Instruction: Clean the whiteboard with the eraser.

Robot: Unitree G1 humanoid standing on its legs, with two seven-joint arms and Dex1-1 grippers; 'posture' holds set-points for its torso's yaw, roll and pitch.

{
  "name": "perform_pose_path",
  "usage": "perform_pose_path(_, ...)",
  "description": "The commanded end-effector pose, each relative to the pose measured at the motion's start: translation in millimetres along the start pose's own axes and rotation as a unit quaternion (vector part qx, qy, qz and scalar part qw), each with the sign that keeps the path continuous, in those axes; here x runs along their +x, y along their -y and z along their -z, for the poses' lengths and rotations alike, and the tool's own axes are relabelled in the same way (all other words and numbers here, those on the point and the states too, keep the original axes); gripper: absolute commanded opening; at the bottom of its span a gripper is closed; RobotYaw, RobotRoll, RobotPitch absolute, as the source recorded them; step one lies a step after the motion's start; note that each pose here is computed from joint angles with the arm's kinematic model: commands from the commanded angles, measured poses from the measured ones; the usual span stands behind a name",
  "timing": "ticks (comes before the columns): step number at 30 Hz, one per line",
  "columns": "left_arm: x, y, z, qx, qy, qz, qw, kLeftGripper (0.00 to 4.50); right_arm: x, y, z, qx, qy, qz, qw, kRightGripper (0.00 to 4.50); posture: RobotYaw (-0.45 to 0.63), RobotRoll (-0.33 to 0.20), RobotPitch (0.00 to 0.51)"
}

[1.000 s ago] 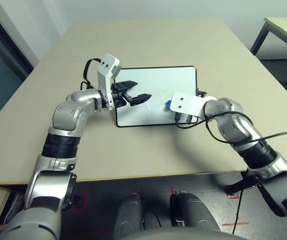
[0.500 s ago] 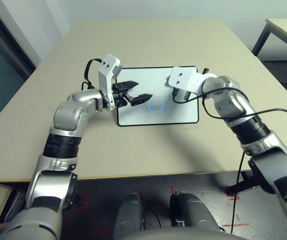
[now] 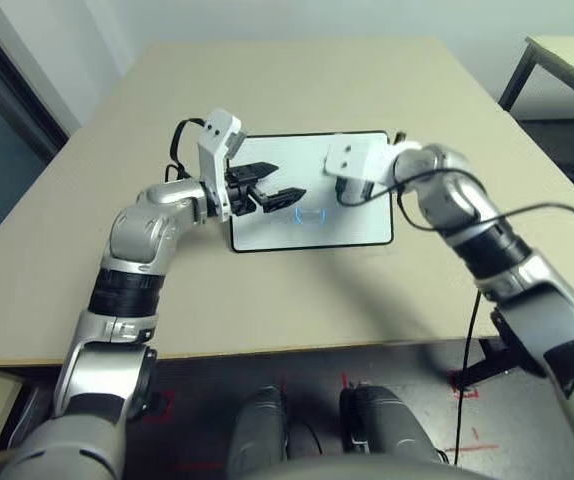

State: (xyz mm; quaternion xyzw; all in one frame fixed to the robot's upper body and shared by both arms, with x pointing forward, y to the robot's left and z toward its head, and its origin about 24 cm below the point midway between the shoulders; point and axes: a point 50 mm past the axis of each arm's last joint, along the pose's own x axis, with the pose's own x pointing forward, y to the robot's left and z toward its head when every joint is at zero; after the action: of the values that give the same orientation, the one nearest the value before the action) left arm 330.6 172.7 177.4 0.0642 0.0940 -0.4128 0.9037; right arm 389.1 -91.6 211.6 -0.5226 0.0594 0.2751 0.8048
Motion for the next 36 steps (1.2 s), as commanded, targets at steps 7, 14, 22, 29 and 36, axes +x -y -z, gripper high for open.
perform_pose_path(7,-2.0,0.8,2.0,0.0,0.0,-0.001,1.0,4.5,-18.0,-62.8,16.2,-0.017,-0.012,-0.12,0.993,0.55,-0.01,0.0,0.052)
perform_pose_path(14,1.1,0.8,-0.8,0.003,0.002,0.004,1.0,4.5,-18.6,-65.1,10.7,-0.005,-0.015,-0.12,0.993,0.55,-0.02,0.0,0.044)
perform_pose_path(22,0.6,0.9,-1.2,0.004,0.002,0.005,1.0,4.5,-1.5,-16.0,-5.1,0.012,0.0,-0.034,0.999,0.54,-0.01,0.0,0.043)
perform_pose_path(29,-2.7,0.0,0.0,0.003,0.0,0.0,1.0,4.5,-6.4,-62.9,-2.3,-0.011,0.006,-0.114,0.993,0.54,0.0,0.0,0.046)
perform_pose_path(36,-5.3,-3.1,-0.7,0.003,-0.003,-0.005,1.0,4.5,-13.8,-82.0,6.6,-0.014,-0.008,-0.142,0.99,0.54,-0.01,0.0,0.049)
